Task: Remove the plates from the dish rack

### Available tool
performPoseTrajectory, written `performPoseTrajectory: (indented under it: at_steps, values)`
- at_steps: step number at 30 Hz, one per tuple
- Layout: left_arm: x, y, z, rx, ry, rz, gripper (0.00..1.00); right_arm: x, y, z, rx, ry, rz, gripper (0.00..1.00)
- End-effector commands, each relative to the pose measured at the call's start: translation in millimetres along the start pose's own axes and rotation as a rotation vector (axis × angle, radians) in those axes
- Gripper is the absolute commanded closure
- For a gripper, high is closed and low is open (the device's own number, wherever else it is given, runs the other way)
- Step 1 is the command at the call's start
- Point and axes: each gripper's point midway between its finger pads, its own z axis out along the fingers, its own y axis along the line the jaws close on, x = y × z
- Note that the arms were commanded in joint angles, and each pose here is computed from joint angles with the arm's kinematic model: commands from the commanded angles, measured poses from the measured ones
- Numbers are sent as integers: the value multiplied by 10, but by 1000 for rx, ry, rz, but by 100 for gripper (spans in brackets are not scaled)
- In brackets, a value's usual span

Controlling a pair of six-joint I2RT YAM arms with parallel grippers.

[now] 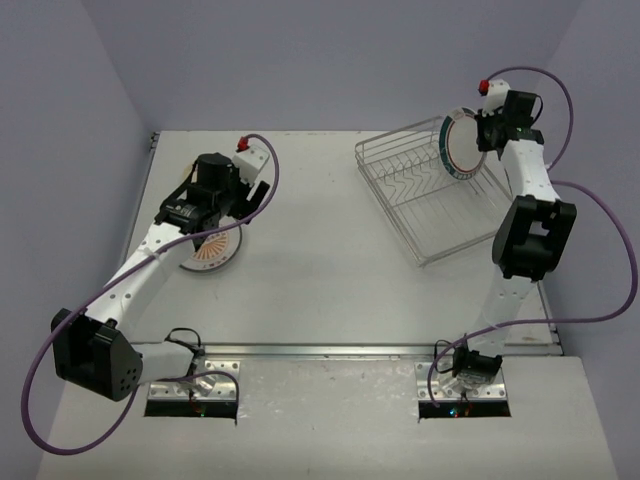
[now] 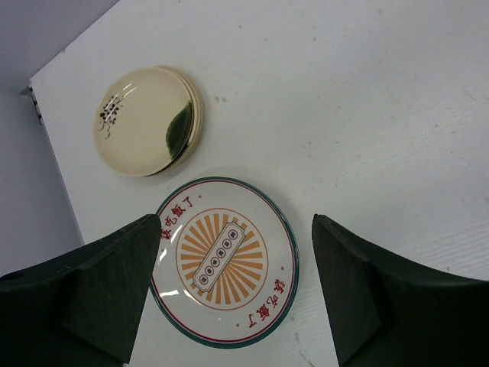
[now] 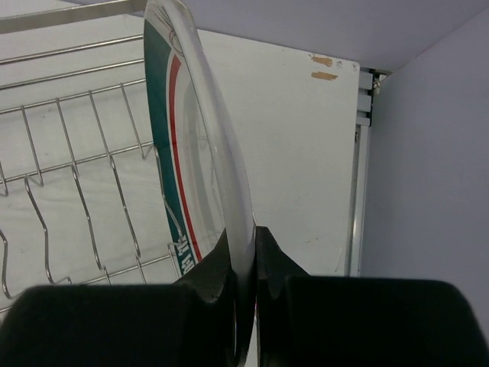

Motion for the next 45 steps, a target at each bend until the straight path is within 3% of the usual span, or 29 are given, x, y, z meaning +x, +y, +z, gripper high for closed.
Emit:
performPoseTrajectory:
  at_steps: [1,6,11,16,23,31,37,41,42,45]
  values:
    - [-384,32,-122,8,-103,-80,19,-1026,-99,-815,33,-260,17,100]
    - [-558,5,-223,51,-153,-143,11,-1409,-21,-1423,-2,-365,45,100]
    - [-799,-182,-390,200,-233,-188,10,-1458,385,-1850,-185,-391,75,100]
    - [-1026,-499,-638,410,-320,-230,10,-1044,1414,-2287,-558,-328,91,100]
    - [-1060,-916,-815,672,-328,-263,12,-346,2903,-2805,-950,-204,29,100]
    - [-798,-1196,-708,795,-231,-306,19,-71,3605,-3097,-1148,-146,-47,100]
    - [-593,-1296,-603,816,-171,-314,35,-45,3804,-3177,-1186,-145,-81,100]
    - [-538,-1307,-580,813,-153,-309,59,-46,3852,-3208,-1204,-131,-72,100]
    - [-522,-1294,-570,805,-147,-311,70,-49,3859,-3209,-1205,-125,-69,96]
    - [-439,-1231,-529,785,-115,-331,100,-65,3852,-3182,-1186,-109,-59,53]
